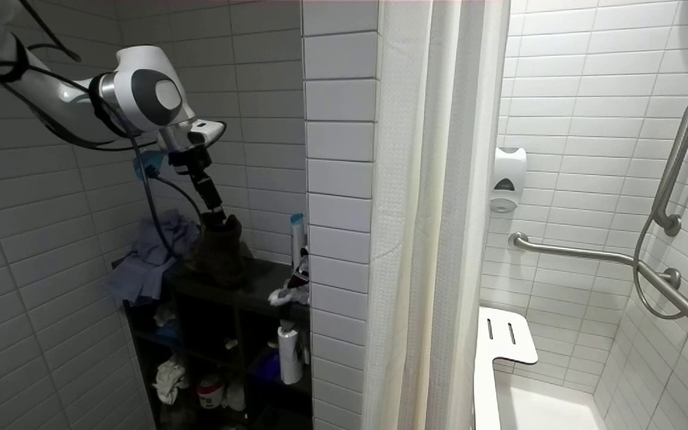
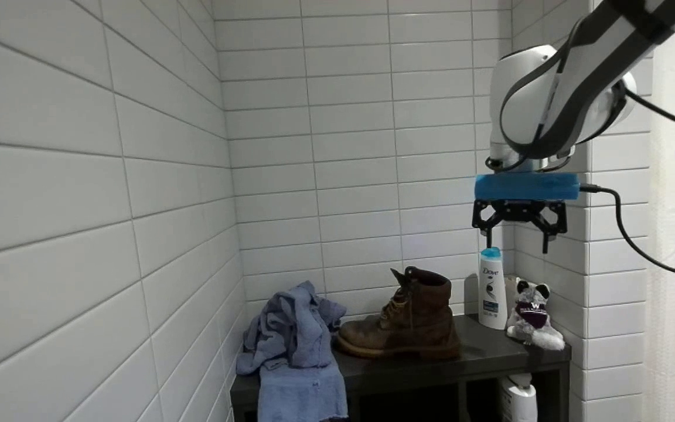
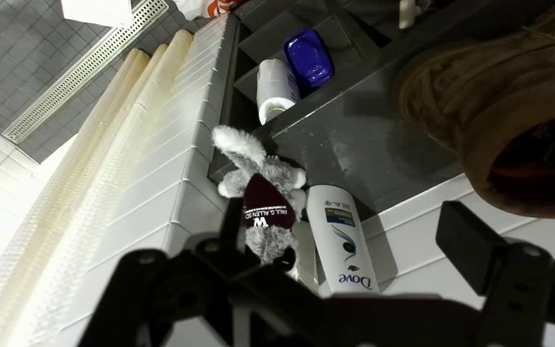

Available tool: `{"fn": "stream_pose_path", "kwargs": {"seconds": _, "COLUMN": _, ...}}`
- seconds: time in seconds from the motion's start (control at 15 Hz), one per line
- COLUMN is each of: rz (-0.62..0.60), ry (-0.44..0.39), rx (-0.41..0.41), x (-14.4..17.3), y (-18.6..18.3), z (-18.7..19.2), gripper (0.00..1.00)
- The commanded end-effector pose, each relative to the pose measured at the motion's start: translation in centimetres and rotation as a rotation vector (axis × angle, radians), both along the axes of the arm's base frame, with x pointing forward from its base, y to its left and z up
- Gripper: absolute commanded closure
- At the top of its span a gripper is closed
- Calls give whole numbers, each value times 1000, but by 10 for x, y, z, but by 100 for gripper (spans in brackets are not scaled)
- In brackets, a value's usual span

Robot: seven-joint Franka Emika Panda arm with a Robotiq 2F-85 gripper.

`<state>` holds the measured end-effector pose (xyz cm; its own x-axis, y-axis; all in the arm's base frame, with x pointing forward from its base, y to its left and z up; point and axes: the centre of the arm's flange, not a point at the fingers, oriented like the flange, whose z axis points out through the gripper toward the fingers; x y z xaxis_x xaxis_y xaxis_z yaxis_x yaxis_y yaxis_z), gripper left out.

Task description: Put the dark green bottle in the brown shoe.

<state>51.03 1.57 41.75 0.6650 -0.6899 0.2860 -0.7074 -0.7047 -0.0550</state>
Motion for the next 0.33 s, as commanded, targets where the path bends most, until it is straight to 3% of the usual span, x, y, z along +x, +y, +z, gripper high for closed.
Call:
{"fn": "stream_pose_path", "kwargs": {"seconds": 0.0, "rz": -3, "ry": -2, "rx": 0, "x": -6, "y": -3, "z": 1, "gripper": 0}}
{"fn": "stream_pose_path", "kwargs": {"seconds": 0.27, "rz": -5, "ry": -7, "rx": 0, "x": -14, "y": -5, "z": 4, "gripper": 0}}
